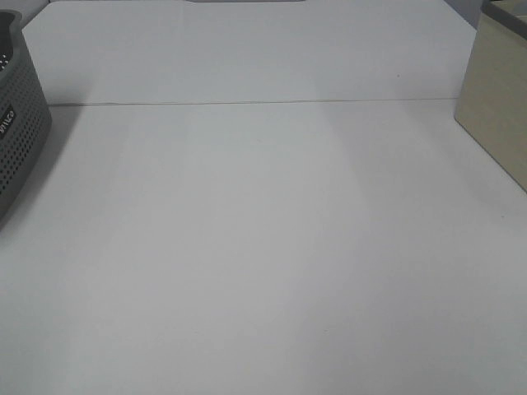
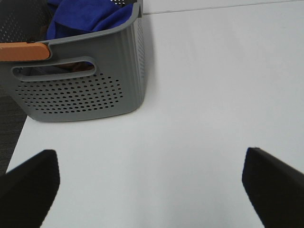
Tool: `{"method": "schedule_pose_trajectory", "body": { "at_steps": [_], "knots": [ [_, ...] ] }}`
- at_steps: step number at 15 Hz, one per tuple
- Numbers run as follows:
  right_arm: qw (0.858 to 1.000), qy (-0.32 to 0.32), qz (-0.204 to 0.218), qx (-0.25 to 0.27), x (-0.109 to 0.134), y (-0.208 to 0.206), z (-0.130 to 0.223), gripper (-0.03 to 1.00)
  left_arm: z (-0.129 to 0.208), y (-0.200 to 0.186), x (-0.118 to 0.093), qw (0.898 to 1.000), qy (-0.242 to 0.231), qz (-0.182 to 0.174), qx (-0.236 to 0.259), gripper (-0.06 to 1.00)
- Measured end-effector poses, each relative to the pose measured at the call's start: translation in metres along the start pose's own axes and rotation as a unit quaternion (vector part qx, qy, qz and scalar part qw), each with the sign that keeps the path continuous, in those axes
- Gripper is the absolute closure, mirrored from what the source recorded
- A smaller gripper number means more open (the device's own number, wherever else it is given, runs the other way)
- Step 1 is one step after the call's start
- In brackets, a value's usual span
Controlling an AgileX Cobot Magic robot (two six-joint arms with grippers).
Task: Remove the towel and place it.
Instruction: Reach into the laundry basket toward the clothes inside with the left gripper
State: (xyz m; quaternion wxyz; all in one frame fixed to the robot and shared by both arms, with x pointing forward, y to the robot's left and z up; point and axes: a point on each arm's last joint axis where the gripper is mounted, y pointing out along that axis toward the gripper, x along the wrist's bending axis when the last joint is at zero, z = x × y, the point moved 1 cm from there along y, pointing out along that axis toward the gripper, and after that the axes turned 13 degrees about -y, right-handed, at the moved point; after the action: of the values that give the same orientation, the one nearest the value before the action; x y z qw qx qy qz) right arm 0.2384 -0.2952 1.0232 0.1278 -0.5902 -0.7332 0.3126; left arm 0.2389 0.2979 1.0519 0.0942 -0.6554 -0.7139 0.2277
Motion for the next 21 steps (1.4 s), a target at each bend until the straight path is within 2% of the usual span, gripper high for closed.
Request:
{"method": "schedule_pose_trajectory", "body": {
  "at_steps": [21],
  "knots": [
    [1.0, 0.0, 0.0, 0.0, 0.0, 0.0, 0.0, 0.04, 0.0, 0.0, 0.0, 1.0, 0.0, 0.0, 0.0, -0.05]
  ]
}}
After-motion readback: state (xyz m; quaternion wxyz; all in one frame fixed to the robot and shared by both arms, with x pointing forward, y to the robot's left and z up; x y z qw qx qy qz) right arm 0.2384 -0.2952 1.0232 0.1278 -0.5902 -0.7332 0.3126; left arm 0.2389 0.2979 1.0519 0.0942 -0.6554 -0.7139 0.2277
